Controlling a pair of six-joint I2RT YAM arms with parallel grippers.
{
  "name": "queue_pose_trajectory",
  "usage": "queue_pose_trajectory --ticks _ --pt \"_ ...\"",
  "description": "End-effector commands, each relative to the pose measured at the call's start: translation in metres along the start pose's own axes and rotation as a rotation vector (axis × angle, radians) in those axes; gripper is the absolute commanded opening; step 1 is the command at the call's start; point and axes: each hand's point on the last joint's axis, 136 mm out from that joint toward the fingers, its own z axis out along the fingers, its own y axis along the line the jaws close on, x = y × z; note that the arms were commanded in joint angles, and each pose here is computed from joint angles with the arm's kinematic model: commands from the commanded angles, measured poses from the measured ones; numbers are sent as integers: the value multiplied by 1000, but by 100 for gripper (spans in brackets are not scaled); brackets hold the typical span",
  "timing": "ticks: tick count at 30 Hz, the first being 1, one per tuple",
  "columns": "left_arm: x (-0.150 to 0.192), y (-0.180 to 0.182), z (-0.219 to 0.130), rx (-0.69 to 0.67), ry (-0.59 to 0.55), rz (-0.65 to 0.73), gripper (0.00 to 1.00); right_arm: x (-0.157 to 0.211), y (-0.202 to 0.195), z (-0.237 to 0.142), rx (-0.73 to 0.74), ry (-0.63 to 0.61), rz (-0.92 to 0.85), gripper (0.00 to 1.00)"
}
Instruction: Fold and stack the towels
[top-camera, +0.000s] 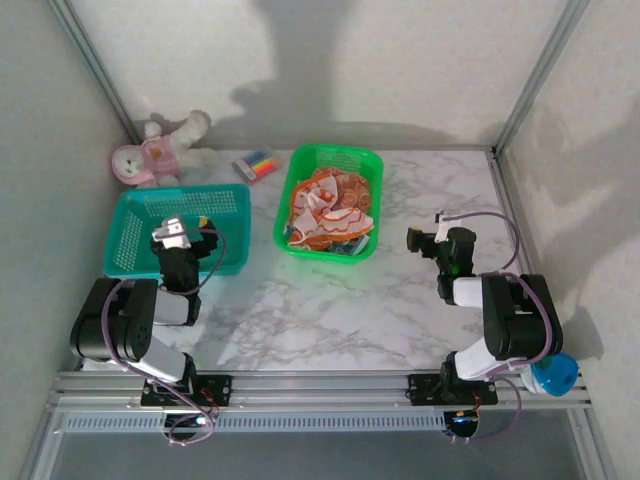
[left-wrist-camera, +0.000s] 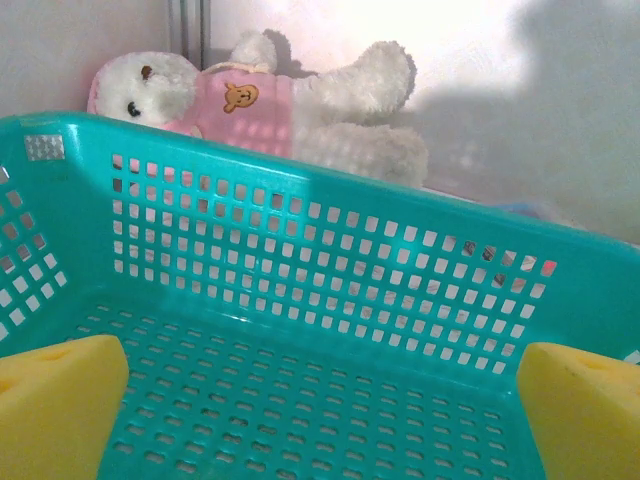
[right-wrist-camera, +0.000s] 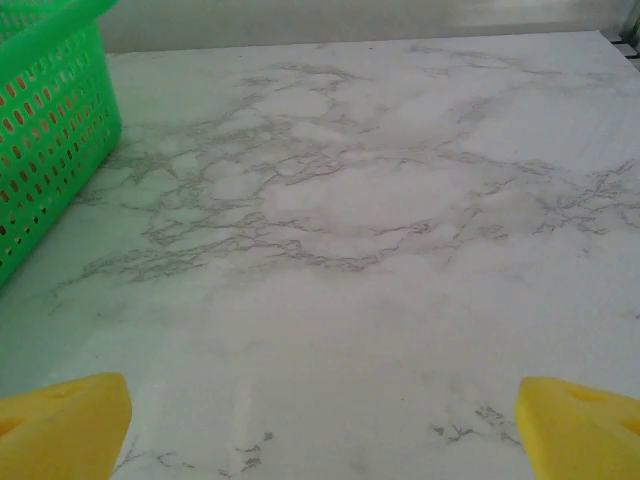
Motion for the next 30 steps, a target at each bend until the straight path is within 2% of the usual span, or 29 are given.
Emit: queue_pose_trajectory --ticks 1,30 --pt "5 1 -2 9 9 14 100 6 -1 0 0 13 5 99" --pt "4 1 -1 16 11 9 99 6 -1 0 0 14 7 99"
